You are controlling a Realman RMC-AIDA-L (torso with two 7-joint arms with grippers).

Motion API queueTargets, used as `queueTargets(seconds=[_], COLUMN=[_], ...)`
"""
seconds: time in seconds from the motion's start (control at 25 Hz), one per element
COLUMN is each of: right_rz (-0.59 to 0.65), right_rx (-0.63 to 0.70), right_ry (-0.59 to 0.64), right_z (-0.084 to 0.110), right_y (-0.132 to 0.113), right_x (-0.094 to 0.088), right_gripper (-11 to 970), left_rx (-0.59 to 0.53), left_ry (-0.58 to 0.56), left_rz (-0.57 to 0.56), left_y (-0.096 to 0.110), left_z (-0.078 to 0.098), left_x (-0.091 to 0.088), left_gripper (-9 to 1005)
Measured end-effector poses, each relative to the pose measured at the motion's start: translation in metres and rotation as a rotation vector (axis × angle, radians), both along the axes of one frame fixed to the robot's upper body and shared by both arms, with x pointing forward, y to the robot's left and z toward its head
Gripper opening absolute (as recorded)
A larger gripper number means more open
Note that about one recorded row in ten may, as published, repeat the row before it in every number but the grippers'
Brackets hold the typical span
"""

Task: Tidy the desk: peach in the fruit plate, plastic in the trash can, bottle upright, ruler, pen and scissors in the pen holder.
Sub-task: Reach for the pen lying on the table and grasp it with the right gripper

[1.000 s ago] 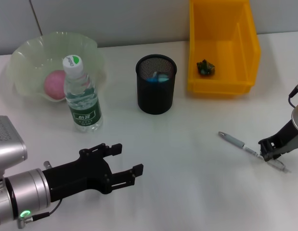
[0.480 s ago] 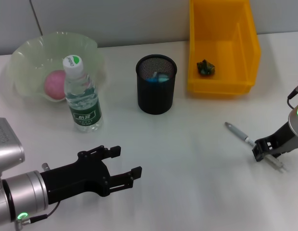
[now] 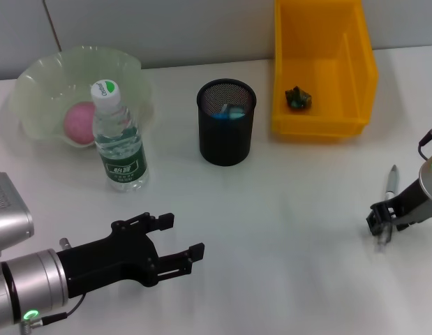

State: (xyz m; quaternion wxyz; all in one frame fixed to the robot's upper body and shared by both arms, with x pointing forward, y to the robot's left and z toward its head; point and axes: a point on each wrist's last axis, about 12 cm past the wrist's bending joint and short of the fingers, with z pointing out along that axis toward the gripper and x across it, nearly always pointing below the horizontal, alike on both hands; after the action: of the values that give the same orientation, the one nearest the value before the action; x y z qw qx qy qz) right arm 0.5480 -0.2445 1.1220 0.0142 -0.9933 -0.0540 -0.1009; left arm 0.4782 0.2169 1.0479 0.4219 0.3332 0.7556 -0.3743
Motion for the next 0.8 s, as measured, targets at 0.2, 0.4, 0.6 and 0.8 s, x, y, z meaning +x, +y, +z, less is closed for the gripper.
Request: queueTargets(seconds=[0.2,0.4,0.6,0.8], right_rz=[0.003,-0.011,-0.131,-0.242], right_rx=[0.032,0.053,0.037,0.039], right_ry=[-0.005,0.022,0.008,0.004], right_z=[0.009,0.014,0.017,0.027], right_y=[0.006,0.010,0.020,0.025], right_x=[0.000,0.000,0.001,-0.001], right_gripper=[447,356,193,96], left_rx=[-0.007,-0.012,-0.007,-0.010], left_ry=[-0.003,-0.009,-0.010,-0.013], left_rz=[-0.001,-0.005,-0.006,-0.017], left_y=[0.002,0.005,0.012,0.015], left_z=[0.002,0.003,0.004,0.007], left_x=[0.000,0.000,0.000,0.000], left_gripper=[824,824,824,825])
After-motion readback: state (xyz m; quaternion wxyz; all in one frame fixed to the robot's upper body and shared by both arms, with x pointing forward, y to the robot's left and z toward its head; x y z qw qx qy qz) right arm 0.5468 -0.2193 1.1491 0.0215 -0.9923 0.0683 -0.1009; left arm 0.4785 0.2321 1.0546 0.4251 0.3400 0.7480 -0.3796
